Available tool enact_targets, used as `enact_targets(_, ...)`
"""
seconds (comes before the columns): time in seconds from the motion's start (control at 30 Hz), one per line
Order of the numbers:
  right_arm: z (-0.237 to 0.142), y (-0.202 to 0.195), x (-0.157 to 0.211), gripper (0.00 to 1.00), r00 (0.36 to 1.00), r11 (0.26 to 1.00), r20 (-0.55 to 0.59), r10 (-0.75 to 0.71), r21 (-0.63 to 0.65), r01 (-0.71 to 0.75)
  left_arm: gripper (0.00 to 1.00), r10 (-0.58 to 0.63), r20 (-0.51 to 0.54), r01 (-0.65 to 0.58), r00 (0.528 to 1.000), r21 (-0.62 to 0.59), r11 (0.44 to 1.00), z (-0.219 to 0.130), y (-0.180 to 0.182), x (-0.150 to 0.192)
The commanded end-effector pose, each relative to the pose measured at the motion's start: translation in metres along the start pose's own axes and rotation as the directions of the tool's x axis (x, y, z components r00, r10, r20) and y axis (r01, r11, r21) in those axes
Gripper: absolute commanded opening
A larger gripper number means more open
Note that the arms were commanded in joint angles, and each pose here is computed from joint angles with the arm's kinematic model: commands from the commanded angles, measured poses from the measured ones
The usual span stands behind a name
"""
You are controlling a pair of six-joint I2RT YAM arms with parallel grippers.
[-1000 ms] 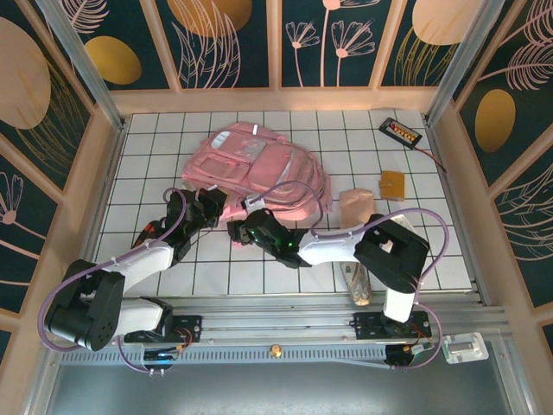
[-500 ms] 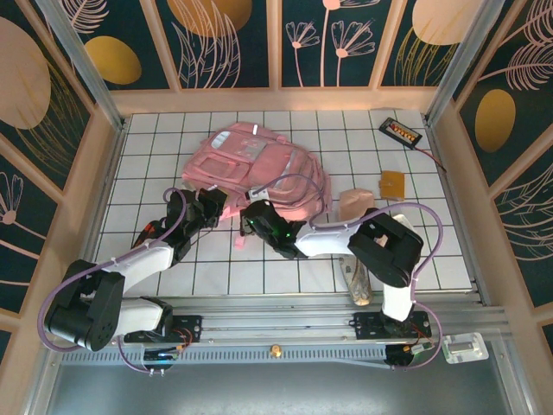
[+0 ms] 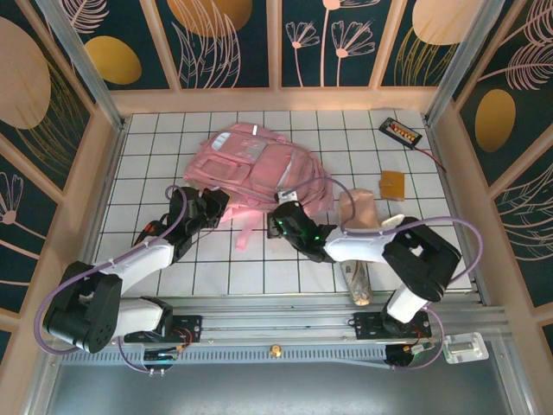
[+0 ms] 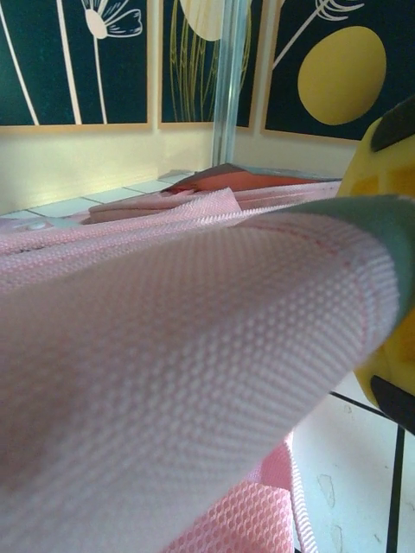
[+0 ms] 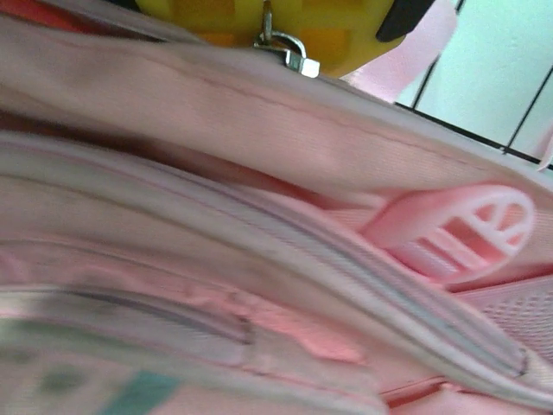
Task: Pack the student bag
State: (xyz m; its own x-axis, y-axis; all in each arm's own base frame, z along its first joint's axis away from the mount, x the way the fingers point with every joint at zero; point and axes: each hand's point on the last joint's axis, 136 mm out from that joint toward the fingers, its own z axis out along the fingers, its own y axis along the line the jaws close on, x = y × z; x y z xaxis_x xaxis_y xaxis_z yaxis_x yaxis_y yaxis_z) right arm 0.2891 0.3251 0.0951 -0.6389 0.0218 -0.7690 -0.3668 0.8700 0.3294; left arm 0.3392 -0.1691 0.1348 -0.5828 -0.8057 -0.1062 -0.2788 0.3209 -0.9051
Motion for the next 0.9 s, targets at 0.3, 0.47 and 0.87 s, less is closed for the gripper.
enact_targets(0.3, -0.029, -0.090, -0.008, 0.00, 0.998, 0.986, -0.036, 0.044, 0.160, -0.038, 0.00, 0.046, 0.067, -0.052, 0.997, 0.084, 0.995, -0.031, -0.019, -0.030)
enact_targets(0.47, -0.035, -0.097, -0.004, 0.00, 0.997, 0.989, -0.068, 0.026, 0.148, -0.016, 0.00, 0.073, 0.068, -0.078, 0.995, 0.063, 0.995, -0.032, -0.015, -0.039)
enact_targets(0.87, -0.033, -0.040, 0.018, 0.00, 0.986, 0.995, -0.148, -0.078, -0.066, 0.069, 0.16, 0.128, 0.023, -0.128, 0.992, 0.004, 0.992, -0.008, -0.002, -0.049)
